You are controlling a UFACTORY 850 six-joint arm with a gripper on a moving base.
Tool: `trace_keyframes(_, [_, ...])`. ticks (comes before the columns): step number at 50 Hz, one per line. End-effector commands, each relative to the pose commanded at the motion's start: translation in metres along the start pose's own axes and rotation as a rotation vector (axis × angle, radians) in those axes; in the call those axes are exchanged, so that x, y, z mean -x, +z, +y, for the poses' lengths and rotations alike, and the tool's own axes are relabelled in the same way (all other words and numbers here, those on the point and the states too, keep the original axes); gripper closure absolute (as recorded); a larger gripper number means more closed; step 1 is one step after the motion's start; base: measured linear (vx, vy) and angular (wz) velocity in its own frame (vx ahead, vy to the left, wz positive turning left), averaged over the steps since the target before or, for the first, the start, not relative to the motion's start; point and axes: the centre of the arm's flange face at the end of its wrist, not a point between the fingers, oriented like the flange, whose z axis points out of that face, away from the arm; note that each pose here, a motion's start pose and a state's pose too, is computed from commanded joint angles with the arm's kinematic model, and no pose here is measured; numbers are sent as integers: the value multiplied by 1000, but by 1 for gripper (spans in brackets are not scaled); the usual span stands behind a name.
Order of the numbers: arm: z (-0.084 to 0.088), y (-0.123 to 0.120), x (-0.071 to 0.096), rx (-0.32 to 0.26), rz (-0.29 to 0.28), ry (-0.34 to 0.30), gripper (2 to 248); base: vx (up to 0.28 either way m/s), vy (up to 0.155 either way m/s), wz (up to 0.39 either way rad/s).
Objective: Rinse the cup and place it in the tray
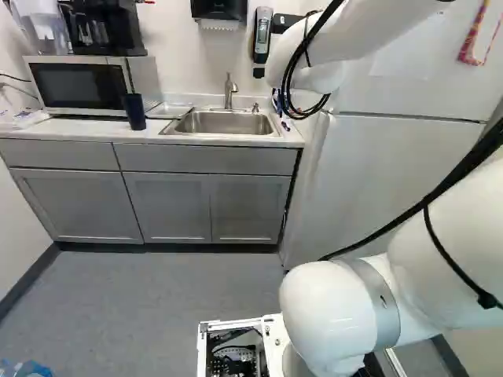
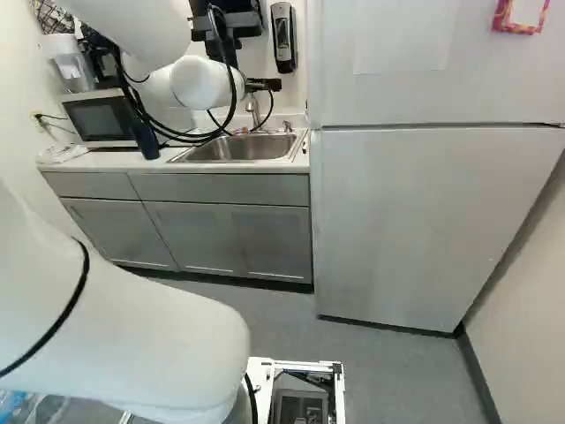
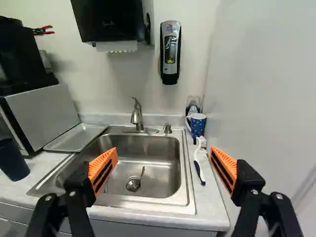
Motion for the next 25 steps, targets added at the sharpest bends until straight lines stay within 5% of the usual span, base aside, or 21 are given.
trace_keyframes(25, [0, 0, 0, 0, 0, 0, 3, 97, 30, 137])
